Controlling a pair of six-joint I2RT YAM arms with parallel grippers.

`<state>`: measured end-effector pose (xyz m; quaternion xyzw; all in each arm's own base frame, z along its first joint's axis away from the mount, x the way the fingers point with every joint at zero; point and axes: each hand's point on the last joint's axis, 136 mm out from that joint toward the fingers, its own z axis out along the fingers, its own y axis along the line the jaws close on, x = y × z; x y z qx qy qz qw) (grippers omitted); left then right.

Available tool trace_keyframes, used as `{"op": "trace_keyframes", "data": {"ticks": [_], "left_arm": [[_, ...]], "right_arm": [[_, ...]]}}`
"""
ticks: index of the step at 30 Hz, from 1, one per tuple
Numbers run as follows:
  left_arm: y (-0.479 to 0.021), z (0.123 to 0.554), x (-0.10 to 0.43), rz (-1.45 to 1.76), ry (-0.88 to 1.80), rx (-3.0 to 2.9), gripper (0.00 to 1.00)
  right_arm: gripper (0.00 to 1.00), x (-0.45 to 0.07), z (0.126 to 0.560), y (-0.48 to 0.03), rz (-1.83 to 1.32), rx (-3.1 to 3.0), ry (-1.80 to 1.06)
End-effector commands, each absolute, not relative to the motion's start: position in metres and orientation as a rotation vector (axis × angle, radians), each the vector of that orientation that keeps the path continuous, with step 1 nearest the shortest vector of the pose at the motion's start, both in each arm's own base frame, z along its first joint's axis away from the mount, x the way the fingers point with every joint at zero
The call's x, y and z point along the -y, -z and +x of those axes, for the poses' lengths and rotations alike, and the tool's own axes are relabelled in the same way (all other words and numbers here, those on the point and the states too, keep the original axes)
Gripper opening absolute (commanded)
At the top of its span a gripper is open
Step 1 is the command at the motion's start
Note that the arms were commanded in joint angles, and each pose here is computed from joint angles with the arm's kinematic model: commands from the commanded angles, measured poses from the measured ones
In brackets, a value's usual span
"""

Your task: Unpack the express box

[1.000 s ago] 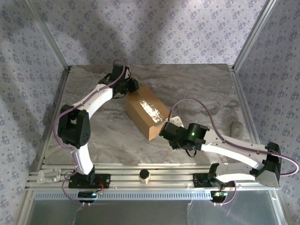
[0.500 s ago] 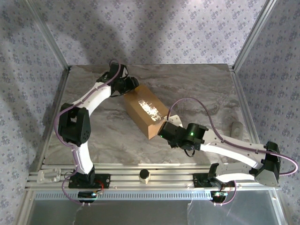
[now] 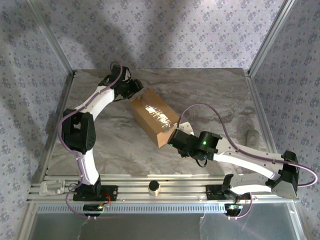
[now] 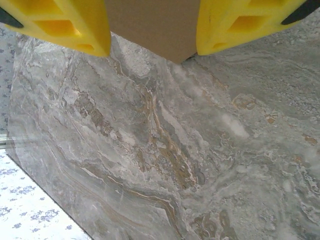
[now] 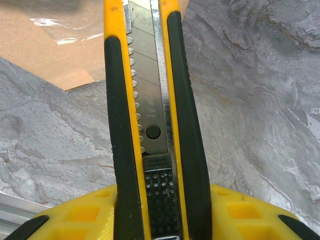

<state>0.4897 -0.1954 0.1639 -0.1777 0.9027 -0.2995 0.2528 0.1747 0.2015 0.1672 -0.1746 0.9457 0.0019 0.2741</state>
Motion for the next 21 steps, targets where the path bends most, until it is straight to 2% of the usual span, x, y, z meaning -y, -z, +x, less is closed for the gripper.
{"op": "trace_keyframes", "data": {"ticks": [1,9,16,21], "left_arm": [[-0.185,0.497,0.189,-0.489,0.840,-2.401,0.48],[-0.209,0.490,0.158,-0.523,0.799,-2.356,0.44],[-0.207,0.433,0.121,-0.584,0.630,-2.405,0.41],[-0.192,0.378,0.115,-0.589,0.621,-2.484,0.38]], "right_arm": [[0.00,-0.205,0.182,-0.179,-0.408,-2.504,-0.021],[0.00,-0.206,0.182,-0.177,-0.408,-2.507,-0.022],[0.00,-0.208,0.183,-0.176,-0.402,-2.506,-0.031],[0.00,-0.209,0.183,-0.176,-0.407,-2.506,-0.027]]}}
